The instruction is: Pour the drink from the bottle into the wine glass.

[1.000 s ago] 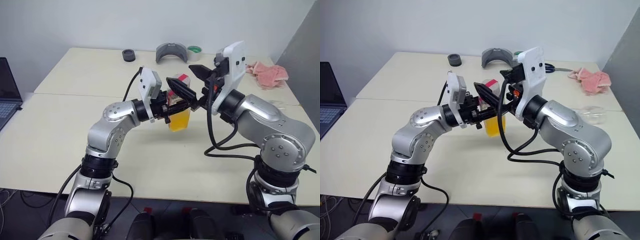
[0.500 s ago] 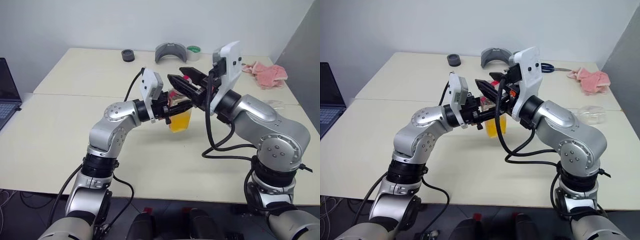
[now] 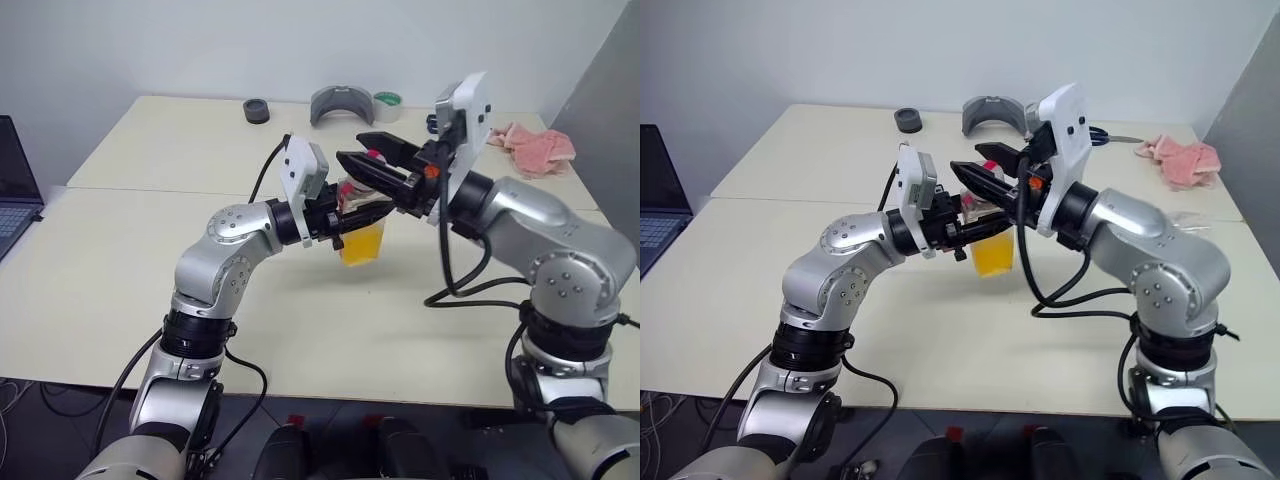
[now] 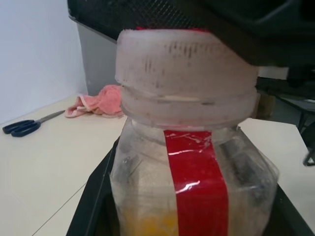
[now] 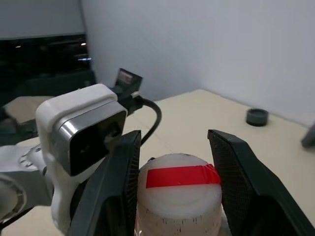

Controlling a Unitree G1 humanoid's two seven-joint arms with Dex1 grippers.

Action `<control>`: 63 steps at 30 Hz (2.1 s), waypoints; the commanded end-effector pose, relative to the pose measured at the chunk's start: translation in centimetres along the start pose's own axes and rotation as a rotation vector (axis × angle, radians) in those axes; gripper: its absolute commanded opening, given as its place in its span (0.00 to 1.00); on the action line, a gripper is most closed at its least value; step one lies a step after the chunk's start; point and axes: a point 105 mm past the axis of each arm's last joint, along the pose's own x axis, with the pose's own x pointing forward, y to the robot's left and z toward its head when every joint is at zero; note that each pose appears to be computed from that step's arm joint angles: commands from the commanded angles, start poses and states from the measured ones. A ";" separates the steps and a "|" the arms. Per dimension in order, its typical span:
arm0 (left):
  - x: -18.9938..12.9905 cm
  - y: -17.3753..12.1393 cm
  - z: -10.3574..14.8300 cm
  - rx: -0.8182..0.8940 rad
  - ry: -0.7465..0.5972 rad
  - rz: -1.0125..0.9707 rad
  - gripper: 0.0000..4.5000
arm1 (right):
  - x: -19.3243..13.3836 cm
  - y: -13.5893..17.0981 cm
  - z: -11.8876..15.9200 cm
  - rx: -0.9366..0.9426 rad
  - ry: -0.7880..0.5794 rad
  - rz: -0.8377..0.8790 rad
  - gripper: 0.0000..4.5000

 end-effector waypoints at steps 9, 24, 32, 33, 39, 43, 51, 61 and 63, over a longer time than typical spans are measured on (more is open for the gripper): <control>-0.2 -3.5 3.1 0.012 -0.080 -0.105 0.42 | 1.3 1.2 1.3 0.045 0.003 0.370 0.41; -0.3 -2.9 3.2 0.019 -0.073 -0.099 0.42 | 1.0 0.3 0.7 0.054 0.037 0.398 0.85; -0.6 -2.1 2.6 0.047 -0.055 -0.064 0.42 | -1.8 -0.6 0.7 0.037 0.069 0.223 1.00; -0.7 -1.8 2.6 0.056 -0.053 -0.054 0.42 | -2.2 -0.6 0.8 0.008 0.069 0.178 1.00; -0.2 -0.2 2.7 0.078 -0.074 0.002 0.42 | -2.2 1.4 1.0 -0.016 0.021 0.070 1.00; -0.1 0.3 2.7 0.086 -0.077 0.005 0.42 | -1.6 1.9 1.3 -0.029 -0.018 0.002 1.00; 0.3 0.1 2.5 0.092 -0.083 -0.022 0.42 | -0.2 0.2 1.5 -0.080 -0.054 -0.159 1.00; 0.3 0.1 2.4 0.088 -0.083 -0.024 0.42 | 0.1 -0.3 1.5 -0.082 -0.057 -0.182 1.00; 0.2 0.1 2.4 0.087 -0.082 -0.023 0.42 | -0.1 -0.6 1.4 -0.082 -0.048 -0.188 1.00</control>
